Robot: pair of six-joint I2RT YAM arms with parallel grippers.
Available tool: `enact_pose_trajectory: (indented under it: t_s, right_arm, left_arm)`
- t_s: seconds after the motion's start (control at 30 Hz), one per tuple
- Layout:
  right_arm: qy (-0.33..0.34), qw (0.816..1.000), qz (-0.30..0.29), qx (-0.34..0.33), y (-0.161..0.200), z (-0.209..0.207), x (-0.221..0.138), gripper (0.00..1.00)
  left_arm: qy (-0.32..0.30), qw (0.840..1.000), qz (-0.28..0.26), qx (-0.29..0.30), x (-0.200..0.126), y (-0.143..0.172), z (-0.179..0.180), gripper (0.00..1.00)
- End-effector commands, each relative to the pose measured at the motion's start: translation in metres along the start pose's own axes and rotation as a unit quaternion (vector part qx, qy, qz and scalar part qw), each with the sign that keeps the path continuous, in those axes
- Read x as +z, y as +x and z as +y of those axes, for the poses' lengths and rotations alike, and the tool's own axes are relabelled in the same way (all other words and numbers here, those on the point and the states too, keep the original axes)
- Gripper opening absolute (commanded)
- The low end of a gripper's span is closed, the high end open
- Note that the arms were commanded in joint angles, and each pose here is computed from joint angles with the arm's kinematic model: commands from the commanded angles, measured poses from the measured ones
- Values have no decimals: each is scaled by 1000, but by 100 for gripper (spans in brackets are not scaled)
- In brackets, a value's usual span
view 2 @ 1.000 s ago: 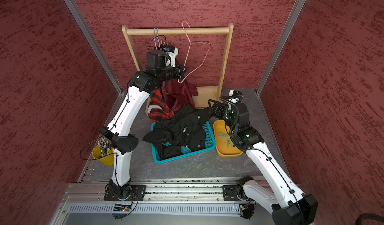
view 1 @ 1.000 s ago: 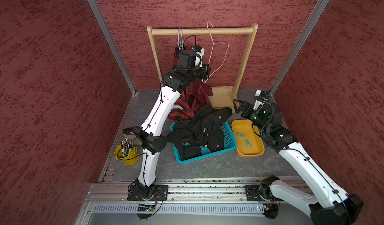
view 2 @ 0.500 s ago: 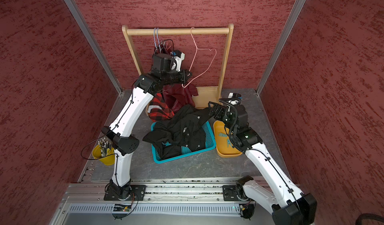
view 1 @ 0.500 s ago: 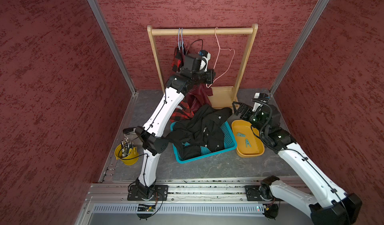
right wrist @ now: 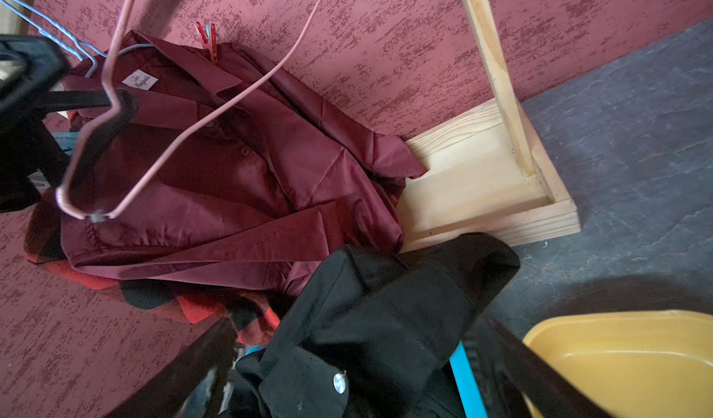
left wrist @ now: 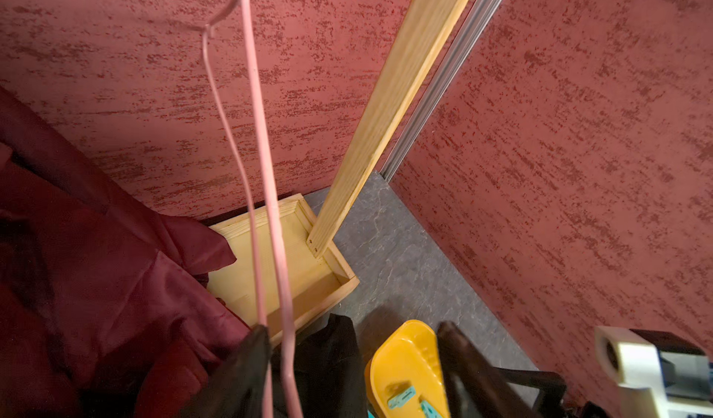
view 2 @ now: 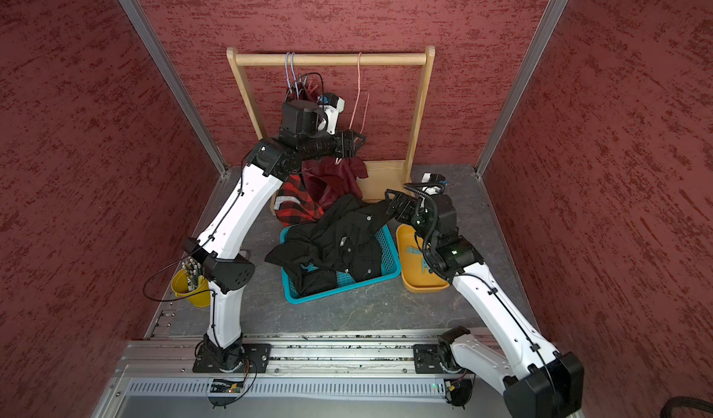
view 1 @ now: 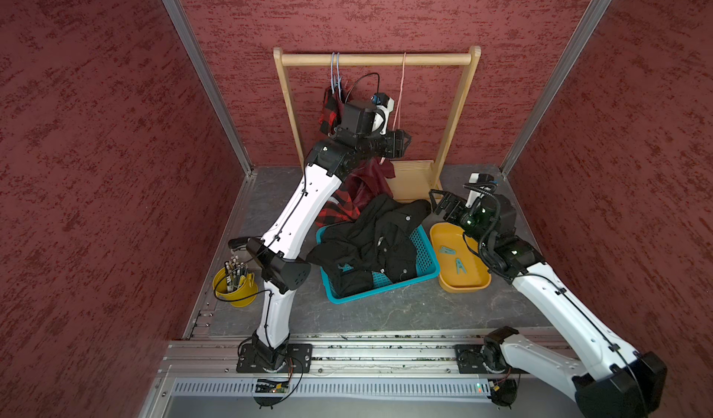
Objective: Remove the clothespins securing long-sleeve shirts to the hanger
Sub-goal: Place the hanger on the clothesline, then adjust the long-sleeve shirt at the bin.
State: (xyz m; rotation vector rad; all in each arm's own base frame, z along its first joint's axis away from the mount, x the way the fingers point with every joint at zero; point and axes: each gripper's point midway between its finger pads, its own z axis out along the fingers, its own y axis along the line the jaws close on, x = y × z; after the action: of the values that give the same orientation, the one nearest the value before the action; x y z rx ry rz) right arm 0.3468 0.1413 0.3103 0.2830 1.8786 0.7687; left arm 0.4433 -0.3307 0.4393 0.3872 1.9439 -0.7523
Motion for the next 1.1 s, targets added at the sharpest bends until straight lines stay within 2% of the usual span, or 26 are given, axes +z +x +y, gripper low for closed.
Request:
enact_pose_trajectory:
  t_s: [0.0,0.13,0.27,0.43,0.53,0.63,0.77,0.9,1.0,1.07]
  right_arm:
    - [-16,1000,-4,14,0,3,4,99]
    - [-15,1000,-3,13,0,3,8,99]
    - [-16,1000,8,16,4,2,19,99]
    - [-15,998,55,14,22,-1,48,99]
    - [-7,997,77,24,30,-11,66,99]
    - [-7,994,91,55,35,-24,80,99]
    - [0,991,99,93,40,-43,93,99]
    - [14,986,121,115,55,-58,111,99]
    - [5,981,136,136,66,-61,123,98]
    - [3,979,143,147,73,-65,130,96]
  left_arm:
    - [10,999,-38,14,-34,-25,-14,84]
    - [29,998,-52,19,-61,-35,-27,100]
    - [36,997,-58,18,-93,-36,-35,100]
    - [61,995,-75,18,-147,-23,-48,100]
    - [52,996,-77,-2,-169,4,-45,100]
    - [34,998,-51,-30,-185,46,-31,100]
    - [-17,997,29,-71,-198,112,-6,100]
    - [-58,986,114,-110,-207,180,15,100]
    - [-84,976,151,-135,-212,217,29,99]
    - [-95,970,166,-150,-213,232,34,100]
